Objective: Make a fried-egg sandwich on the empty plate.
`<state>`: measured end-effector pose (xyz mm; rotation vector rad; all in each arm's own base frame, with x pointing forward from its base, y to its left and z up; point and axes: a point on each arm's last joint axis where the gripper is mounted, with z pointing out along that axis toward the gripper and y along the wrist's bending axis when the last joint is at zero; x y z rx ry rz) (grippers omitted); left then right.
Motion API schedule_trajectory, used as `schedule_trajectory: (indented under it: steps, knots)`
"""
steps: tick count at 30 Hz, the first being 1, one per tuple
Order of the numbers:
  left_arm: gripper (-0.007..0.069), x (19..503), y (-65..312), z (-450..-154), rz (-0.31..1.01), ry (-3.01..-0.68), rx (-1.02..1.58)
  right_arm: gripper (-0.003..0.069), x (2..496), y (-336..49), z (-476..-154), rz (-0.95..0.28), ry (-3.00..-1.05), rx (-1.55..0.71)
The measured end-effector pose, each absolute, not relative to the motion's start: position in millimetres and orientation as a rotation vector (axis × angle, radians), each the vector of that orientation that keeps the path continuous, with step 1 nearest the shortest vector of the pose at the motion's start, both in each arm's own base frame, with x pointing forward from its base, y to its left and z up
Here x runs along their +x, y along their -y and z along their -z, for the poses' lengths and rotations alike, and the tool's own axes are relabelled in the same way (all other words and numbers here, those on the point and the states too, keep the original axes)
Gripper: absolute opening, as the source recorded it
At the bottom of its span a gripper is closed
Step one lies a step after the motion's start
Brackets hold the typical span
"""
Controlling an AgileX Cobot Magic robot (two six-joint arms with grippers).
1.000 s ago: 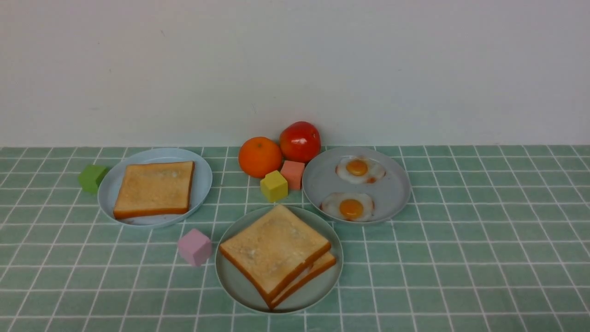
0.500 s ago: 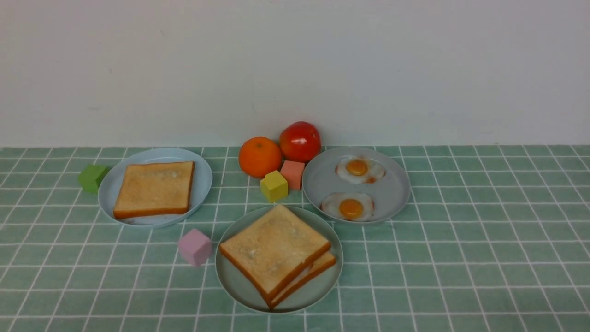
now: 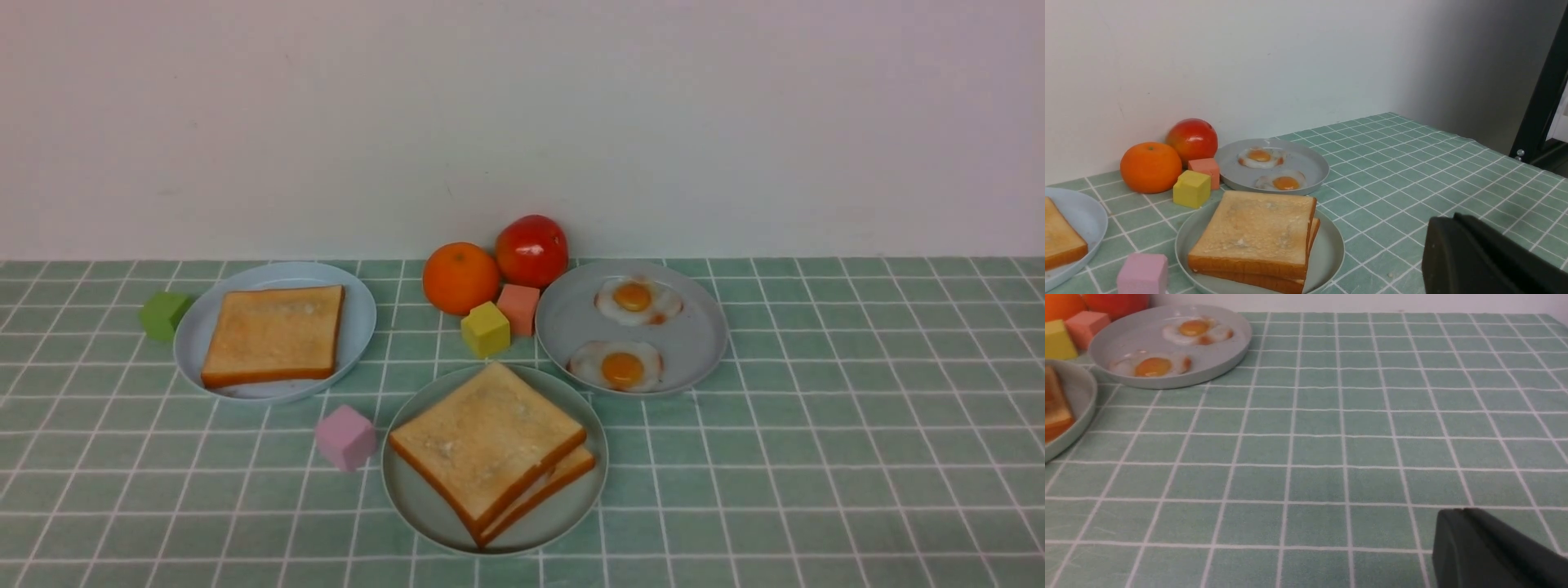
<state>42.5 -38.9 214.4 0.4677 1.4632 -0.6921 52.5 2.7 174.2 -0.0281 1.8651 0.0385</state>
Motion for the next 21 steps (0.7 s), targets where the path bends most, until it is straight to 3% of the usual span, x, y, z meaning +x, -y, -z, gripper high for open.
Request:
schedule_trajectory:
  steps: [21]
  knots:
    - [-0.0013, 42.5, 38.9, -214.0, 0.691, -1.468, 0.47, 0.0006, 52.4, -3.4, -173.9, -0.048, -1.868, -0.042]
